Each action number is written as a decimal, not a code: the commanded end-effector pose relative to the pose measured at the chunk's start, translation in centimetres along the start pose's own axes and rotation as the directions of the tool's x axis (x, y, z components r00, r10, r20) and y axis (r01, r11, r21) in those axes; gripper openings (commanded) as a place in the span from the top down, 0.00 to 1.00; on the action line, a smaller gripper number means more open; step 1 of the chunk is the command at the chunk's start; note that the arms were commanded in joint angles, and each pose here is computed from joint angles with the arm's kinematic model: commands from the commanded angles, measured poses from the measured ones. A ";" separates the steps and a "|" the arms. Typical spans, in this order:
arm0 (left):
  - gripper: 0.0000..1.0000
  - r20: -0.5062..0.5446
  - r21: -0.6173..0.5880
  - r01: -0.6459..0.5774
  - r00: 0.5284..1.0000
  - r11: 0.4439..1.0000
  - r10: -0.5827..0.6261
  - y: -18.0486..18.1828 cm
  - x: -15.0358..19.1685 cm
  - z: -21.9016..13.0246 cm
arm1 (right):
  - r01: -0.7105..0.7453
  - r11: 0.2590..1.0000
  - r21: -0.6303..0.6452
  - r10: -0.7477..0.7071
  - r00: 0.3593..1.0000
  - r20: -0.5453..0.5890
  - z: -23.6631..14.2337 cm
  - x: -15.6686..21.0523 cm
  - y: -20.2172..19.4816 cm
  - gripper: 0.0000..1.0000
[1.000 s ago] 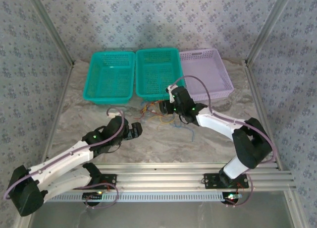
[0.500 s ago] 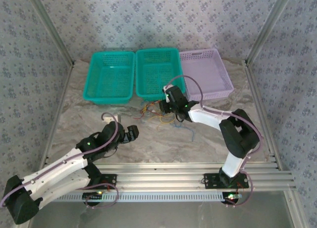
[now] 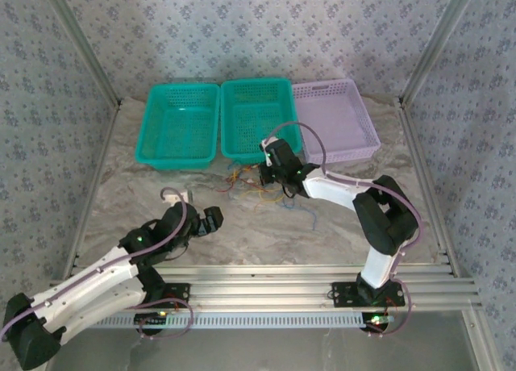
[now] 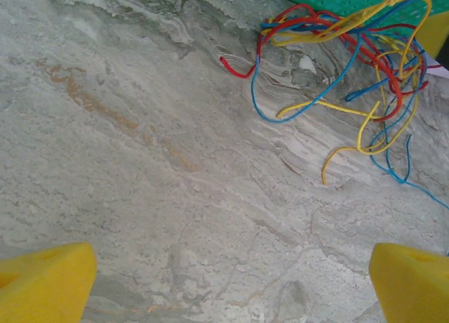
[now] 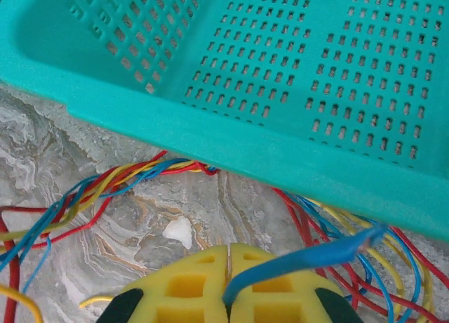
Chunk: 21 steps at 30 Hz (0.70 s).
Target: Untangle the cables
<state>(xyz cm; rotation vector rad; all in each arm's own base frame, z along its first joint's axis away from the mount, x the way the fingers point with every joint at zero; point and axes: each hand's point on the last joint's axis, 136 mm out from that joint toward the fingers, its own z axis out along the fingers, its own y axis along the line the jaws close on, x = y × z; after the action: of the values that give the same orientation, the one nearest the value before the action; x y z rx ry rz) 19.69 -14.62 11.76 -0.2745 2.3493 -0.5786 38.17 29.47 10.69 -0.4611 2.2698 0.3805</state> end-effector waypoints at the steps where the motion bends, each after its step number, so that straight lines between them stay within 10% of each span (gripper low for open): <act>1: 0.00 0.006 -0.012 0.017 1.000 1.000 -0.016 0.5 0.2 -0.1 | 0.011 1.000 -0.013 -0.011 0.999 0.049 -1.6 -1.8 0.7 1.00; 21: 0.00 0.013 0.132 0.074 0.997 0.989 -0.076 -4.1 -1.3 -0.9 | 0.210 0.923 -0.322 -0.171 0.975 0.146 -11.0 -0.5 8.6 1.00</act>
<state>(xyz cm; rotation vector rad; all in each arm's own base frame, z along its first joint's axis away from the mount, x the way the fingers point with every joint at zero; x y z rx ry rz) 19.56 -15.63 12.07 -0.2955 2.3426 -0.6384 29.26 32.36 17.68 -0.7329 2.0913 0.6127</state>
